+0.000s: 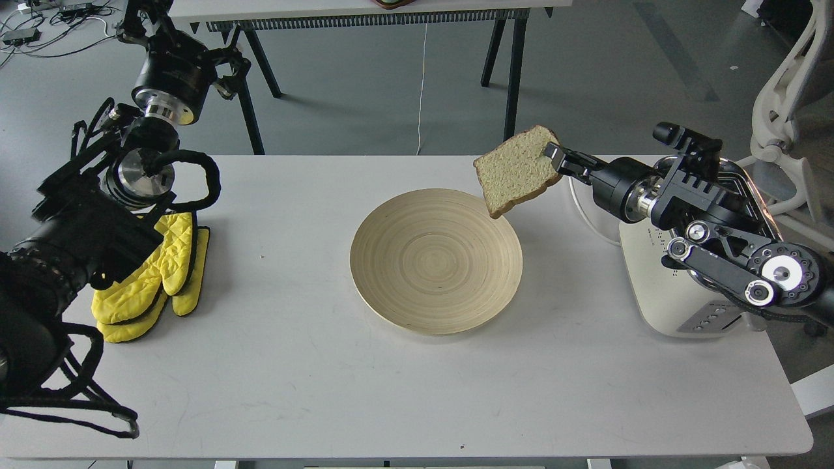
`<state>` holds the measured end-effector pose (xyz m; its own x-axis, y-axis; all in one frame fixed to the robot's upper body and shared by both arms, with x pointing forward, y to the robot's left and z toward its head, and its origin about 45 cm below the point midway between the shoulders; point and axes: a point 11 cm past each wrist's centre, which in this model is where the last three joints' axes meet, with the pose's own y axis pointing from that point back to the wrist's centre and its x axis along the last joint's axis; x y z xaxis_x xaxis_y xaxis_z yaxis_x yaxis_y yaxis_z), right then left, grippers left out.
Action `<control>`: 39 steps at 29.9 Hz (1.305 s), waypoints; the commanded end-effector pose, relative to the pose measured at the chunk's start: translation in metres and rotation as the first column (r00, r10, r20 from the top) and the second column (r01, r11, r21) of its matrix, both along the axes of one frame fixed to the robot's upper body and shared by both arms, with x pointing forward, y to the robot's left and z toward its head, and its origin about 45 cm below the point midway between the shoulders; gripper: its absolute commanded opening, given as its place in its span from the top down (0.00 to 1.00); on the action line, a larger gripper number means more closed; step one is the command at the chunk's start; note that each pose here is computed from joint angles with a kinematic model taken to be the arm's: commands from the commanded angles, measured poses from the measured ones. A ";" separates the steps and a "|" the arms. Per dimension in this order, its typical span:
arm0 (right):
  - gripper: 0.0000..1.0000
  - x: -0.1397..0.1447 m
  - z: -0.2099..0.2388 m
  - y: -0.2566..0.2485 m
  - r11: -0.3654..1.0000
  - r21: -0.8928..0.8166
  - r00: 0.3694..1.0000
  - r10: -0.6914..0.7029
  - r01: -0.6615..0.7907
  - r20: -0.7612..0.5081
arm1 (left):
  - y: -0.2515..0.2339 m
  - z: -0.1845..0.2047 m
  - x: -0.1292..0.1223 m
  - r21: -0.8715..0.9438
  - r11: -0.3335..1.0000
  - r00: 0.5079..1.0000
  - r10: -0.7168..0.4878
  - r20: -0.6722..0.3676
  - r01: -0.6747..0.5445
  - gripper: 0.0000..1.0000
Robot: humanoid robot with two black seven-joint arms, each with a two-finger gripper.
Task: Put bread in toaster with right arm
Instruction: 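Carry the bread slice with the right gripper above the toaster slot, then lower the bread into the toaster slot and open the right gripper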
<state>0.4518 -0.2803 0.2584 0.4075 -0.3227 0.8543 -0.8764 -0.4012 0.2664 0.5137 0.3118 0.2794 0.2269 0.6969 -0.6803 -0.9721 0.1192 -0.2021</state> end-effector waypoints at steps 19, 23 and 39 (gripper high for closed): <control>0.99 -0.086 0.098 -0.143 0.938 -0.320 0.986 -0.158 0.135 -0.048 | -0.001 -0.001 0.000 0.002 1.000 1.000 -0.003 -0.001 0.003 0.00; 0.99 -0.096 0.088 -0.155 0.914 -0.382 0.982 -0.175 0.135 -0.072 | -0.001 -0.001 0.000 0.002 1.000 1.000 -0.003 -0.001 0.003 0.00; 0.99 -0.108 0.067 -0.172 0.884 -0.444 0.968 -0.222 0.147 -0.120 | -0.001 -0.001 0.000 0.004 1.000 1.000 -0.004 -0.003 0.004 0.00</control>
